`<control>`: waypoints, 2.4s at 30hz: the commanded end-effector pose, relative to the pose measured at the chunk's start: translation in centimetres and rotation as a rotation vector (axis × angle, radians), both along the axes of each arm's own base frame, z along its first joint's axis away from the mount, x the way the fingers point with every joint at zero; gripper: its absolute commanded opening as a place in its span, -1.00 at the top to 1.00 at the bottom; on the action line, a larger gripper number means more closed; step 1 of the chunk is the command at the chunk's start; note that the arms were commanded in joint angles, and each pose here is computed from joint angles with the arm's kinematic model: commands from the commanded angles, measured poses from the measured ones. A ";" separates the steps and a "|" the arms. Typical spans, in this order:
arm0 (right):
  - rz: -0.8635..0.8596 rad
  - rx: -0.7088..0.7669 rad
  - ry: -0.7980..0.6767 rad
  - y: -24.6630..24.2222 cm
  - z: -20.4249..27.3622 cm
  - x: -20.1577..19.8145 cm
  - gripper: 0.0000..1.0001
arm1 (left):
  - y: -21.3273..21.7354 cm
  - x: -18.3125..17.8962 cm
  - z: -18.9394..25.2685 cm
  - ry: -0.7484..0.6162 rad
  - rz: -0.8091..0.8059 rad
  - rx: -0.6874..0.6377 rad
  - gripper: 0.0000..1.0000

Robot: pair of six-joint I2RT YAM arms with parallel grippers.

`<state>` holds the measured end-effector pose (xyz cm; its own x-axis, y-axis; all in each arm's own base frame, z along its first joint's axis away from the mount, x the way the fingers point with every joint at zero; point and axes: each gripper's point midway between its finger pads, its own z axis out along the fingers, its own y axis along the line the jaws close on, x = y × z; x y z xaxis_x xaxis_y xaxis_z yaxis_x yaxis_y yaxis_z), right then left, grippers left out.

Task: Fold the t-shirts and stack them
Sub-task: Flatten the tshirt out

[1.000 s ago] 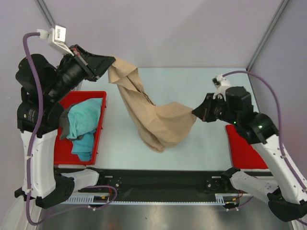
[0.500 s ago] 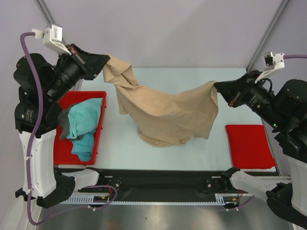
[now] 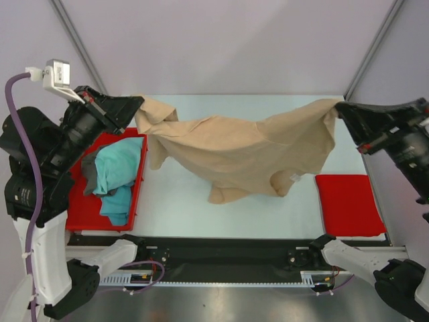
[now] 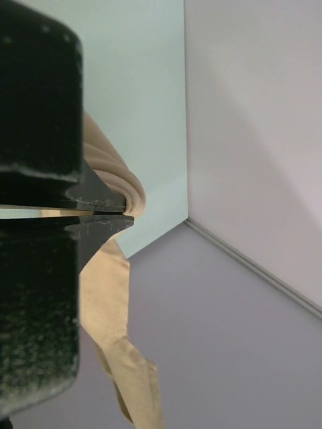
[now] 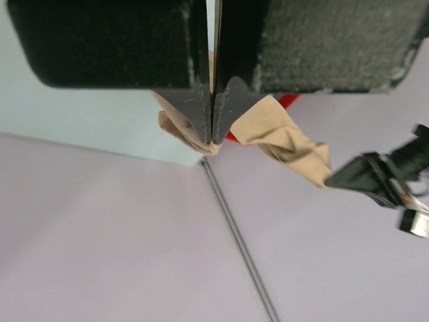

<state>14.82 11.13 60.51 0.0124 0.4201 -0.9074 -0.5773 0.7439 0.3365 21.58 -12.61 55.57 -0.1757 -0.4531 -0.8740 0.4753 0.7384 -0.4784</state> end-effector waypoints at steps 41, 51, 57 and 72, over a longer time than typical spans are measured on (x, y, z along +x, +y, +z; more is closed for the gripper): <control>-0.481 -0.193 0.512 -8.1 -22.9 45.3 -0.54 | 2.7 20.6 -30.7 0.666 0.403 0.328 -1.00; -0.339 -0.235 0.912 -3.5 -37.3 25.9 -0.32 | 1.0 8.9 -41.0 0.917 0.231 0.462 -0.65; -0.216 -0.195 1.170 -2.0 -45.1 14.2 0.37 | 1.9 4.8 -44.9 1.010 0.210 0.509 0.02; -0.291 -0.136 1.487 -3.6 -54.7 7.9 -0.34 | 3.0 5.3 -52.2 1.212 0.188 0.580 -0.43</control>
